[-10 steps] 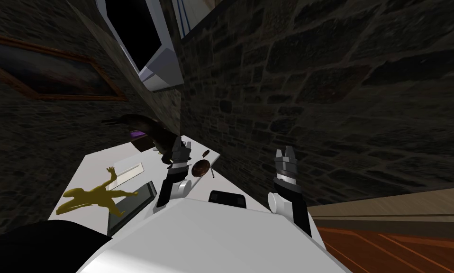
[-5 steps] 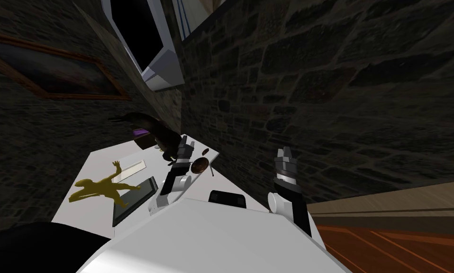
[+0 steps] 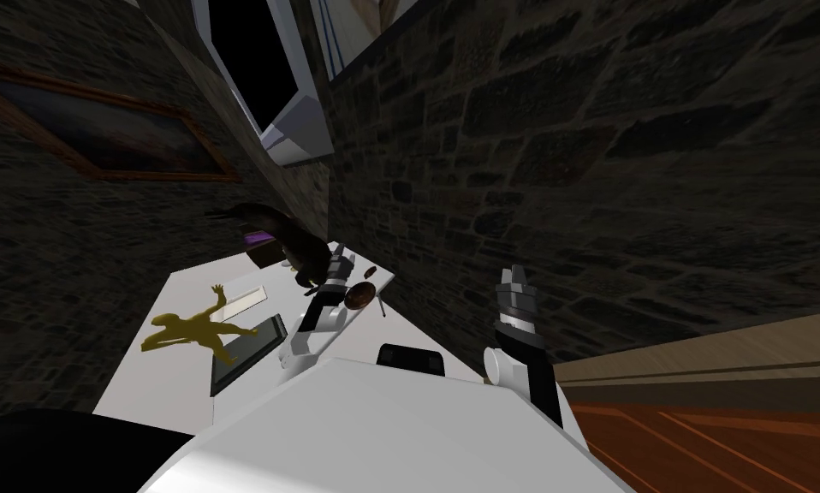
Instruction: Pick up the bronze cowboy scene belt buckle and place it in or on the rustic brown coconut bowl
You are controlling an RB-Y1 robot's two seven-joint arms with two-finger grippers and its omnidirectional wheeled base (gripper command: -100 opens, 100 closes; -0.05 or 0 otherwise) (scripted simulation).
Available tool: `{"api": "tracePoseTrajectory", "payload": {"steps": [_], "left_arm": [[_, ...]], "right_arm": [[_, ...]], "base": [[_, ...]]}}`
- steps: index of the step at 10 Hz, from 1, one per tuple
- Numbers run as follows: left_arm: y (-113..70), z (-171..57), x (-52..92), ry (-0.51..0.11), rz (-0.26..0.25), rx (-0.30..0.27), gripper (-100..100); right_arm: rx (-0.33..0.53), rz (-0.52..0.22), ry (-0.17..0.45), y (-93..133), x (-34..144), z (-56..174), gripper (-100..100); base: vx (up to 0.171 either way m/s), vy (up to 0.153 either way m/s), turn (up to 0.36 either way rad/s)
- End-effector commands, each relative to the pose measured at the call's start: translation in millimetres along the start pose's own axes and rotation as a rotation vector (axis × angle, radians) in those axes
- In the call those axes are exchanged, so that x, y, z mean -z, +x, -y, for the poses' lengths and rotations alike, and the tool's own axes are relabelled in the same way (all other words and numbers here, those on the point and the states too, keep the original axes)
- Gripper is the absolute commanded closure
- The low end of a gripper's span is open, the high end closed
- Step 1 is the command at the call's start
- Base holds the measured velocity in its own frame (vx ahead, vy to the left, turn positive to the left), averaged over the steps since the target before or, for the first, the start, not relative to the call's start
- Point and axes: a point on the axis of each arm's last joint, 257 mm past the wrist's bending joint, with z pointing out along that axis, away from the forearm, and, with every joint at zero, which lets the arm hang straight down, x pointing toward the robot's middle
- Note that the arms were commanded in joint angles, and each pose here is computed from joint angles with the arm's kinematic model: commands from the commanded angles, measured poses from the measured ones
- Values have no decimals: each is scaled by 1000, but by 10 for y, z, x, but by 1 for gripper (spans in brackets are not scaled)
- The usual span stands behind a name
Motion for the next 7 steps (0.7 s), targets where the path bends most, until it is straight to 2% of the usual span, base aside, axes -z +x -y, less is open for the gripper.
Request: {"api": "tracePoseTrajectory", "payload": {"steps": [1, 2, 3, 4, 5, 6, 7], "left_arm": [[-22, -81, -46, -29, -1, 7, -100], [-58, -191, -142, -57, 0, 19, -100], [-59, -224, -140, -70, 1, 19, -100], [-102, -332, -239, -98, 4, 34, -100], [-103, -373, -235, -114, 5, 34, -100], [-154, -481, -331, -141, 11, 50, -100], [-155, -527, -328, -160, 12, 50, -100]], "right_arm": [[0, 0, 0, 0, 0, 0, 0], [0, 0, 0, 0, 0, 0, 0], [0, 0, 0, 0, 0, 0, 0], [0, 0, 0, 0, 0, 0, 0], [0, 0, 0, 0, 0, 0, 0], [0, 0, 0, 0, 0, 0, 0], [0, 0, 0, 0, 0, 0, 0]], "base": [[-17, -33, 8], [-26, -38, 18], [-22, -36, 8], [-33, -39, 17], [-29, -31, 8], [-25, -34, 11], [-15, -31, 6]]}}
